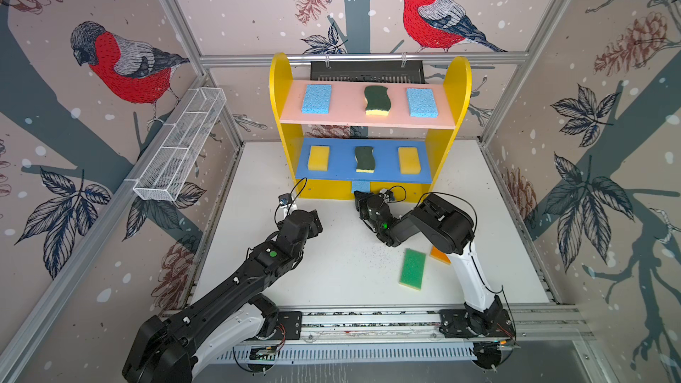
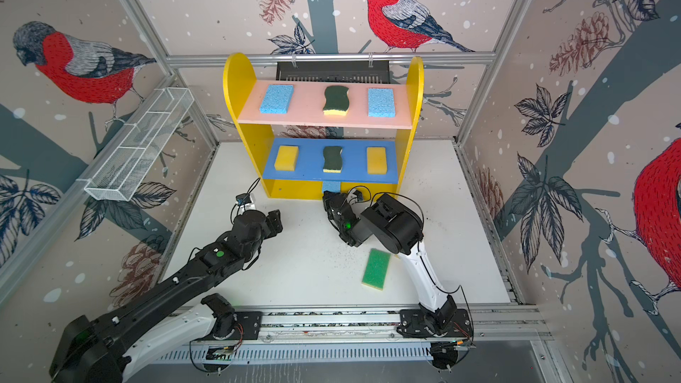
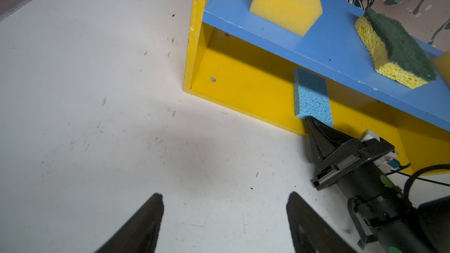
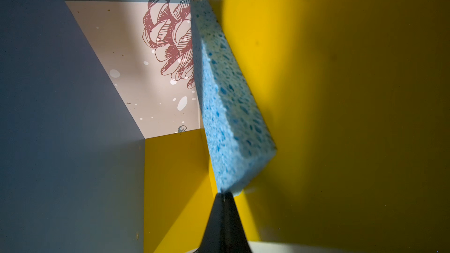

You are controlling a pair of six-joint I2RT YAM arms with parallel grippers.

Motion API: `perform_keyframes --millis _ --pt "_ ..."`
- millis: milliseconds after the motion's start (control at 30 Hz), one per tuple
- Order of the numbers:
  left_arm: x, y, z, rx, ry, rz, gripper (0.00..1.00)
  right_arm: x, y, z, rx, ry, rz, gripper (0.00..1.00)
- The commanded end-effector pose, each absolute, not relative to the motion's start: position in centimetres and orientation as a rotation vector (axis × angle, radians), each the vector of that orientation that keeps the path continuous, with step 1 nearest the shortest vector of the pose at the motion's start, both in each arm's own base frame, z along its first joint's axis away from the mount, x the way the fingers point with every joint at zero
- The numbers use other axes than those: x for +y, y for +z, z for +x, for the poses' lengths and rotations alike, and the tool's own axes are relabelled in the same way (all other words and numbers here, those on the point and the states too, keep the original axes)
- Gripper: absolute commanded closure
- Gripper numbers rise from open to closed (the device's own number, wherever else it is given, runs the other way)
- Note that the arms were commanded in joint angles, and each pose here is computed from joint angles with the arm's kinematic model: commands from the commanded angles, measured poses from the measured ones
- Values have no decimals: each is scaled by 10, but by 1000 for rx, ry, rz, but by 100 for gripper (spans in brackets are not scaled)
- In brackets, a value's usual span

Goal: Arrange cleaning sponges on a shelf
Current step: Move the cleaning sponge to the shelf.

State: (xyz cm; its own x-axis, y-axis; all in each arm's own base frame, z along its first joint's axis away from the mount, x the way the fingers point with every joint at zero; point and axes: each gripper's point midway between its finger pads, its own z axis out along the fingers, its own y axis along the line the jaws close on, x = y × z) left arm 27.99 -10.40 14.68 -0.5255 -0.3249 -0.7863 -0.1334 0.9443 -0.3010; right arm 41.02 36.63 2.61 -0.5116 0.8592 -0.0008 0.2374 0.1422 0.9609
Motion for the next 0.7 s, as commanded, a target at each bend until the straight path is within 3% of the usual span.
perform_keyframes --millis 0,267,467,567,667 --pt "-101 149 278 2122 -250 -341 20 342 -50 383 2112 1108 1143 100" --pt "-98 144 274 2145 -227 -338 20 350 -23 373 2109 1144 1059 100" --pt "-95 139 268 2171 -209 -319 19 349 -6 361 2118 1179 1015 92" --pt "-92 140 265 2170 -206 -313 17 355 5 355 2159 1193 905 85" --pt "-94 140 263 2174 -210 -271 15 362 18 348 2221 1187 746 67"
